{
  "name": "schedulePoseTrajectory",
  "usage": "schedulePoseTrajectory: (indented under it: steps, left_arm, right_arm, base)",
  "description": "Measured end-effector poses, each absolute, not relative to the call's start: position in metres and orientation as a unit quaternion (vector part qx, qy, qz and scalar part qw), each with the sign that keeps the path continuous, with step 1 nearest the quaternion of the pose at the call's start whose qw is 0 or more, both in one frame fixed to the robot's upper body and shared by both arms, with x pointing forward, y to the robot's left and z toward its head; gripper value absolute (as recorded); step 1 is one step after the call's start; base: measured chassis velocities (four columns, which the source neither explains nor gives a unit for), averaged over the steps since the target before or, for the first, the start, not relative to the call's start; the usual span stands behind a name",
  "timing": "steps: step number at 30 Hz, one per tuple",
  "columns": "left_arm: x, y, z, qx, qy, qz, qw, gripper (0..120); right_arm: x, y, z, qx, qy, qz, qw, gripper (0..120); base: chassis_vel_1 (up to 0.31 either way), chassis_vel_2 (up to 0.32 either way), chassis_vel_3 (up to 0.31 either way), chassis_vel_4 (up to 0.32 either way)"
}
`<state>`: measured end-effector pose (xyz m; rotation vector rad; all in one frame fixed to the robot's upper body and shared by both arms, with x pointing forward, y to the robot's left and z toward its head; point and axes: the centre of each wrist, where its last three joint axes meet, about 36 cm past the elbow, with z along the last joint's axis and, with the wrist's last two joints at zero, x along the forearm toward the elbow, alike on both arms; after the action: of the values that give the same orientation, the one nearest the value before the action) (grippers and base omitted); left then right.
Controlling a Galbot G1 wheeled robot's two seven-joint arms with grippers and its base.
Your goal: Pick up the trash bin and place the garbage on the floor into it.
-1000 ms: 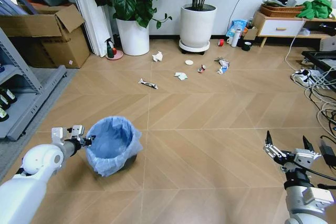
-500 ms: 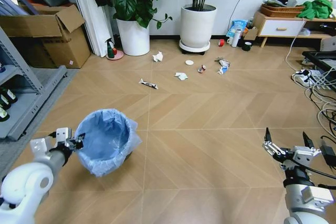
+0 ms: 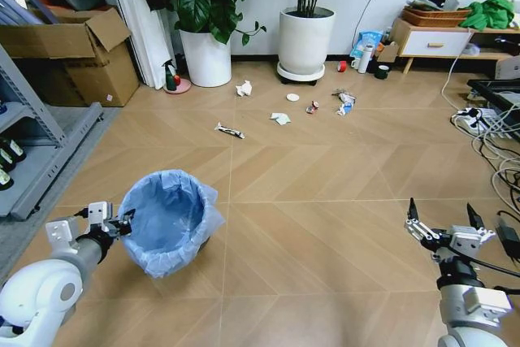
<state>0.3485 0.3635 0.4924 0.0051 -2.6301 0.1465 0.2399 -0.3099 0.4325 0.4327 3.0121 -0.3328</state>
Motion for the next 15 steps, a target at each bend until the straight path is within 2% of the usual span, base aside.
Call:
schedulePoseTrajectory:
  steps: [10, 15]
  left_arm:
    - [0.3490, 0.3580, 0.4889, -0.009, -0.965, 0.050, 0.256, 0]
    - [0.3494, 0.3546, 0.4888, -0.016, -0.966, 0.049, 0.255, 0]
  right_arm:
    - [0.2406, -0.3092, 0.4303, 0.141, 0.983, -0.106, 0.044, 100]
    - [0.2407, -0.3093, 0.4288, 0.142, 0.983, -0.105, 0.041, 100]
  base:
    - [-0.028, 0.373, 0.033, -0.374]
    - [-0.128, 0.355, 0.137, -0.334]
